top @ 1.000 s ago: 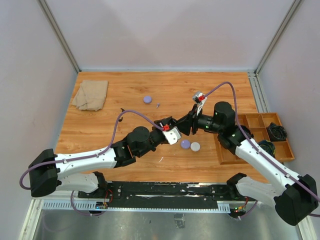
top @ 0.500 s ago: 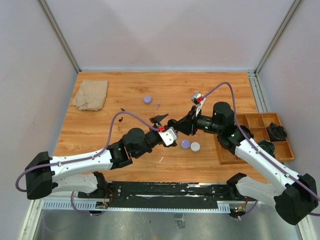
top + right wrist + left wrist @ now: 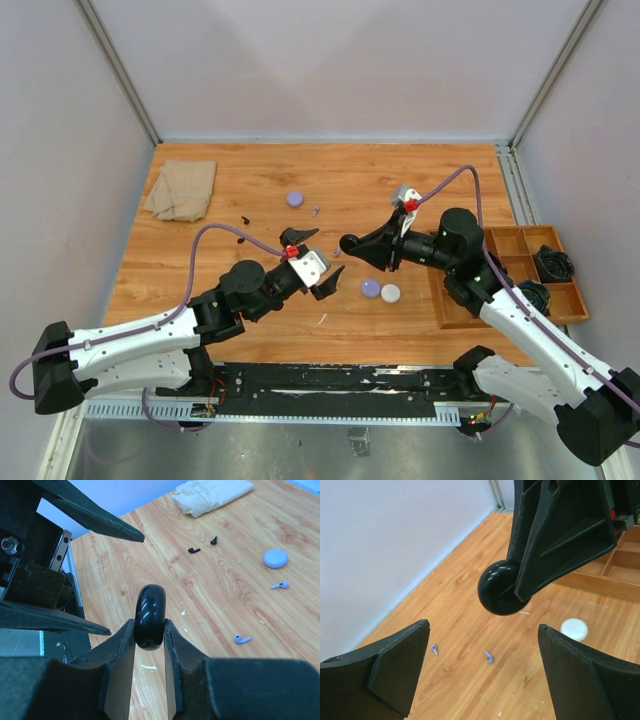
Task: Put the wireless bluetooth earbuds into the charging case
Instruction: Pick up the charging case at the center of the board.
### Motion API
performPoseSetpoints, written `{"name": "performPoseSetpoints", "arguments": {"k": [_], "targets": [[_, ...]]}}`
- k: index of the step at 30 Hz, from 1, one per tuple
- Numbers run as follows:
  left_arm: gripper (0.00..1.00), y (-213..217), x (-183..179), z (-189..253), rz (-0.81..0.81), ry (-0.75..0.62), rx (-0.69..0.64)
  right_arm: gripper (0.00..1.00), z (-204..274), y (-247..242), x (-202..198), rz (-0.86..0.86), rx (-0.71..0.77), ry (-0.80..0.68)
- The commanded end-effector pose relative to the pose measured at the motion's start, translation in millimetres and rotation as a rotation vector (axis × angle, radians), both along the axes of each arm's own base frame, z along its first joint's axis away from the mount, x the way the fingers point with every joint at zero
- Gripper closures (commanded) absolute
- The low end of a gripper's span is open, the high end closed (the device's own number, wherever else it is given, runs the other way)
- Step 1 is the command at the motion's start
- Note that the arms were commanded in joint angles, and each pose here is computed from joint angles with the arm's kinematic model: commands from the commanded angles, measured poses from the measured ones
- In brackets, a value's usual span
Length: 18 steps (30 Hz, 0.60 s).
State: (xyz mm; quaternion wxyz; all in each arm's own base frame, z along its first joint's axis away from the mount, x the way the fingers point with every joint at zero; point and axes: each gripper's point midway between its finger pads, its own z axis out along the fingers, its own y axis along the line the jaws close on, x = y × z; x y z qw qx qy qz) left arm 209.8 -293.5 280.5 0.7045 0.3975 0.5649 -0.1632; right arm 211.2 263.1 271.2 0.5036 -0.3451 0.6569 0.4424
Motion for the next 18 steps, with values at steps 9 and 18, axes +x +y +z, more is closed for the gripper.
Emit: {"name": "performPoseSetpoints", "arguments": {"k": [9, 18], "targets": [[0.08, 17.0, -9.6, 32.2, -0.172, 0.219, -0.208, 0.86, 7.7, 1.5, -13.8, 0.101, 0.013, -0.123], [0.11, 16.1, -11.8, 41.2, -0.298, 0.316, -0.23, 0.86, 14.3, 8.0, -29.9, 0.228, 0.02, -0.156]]}}
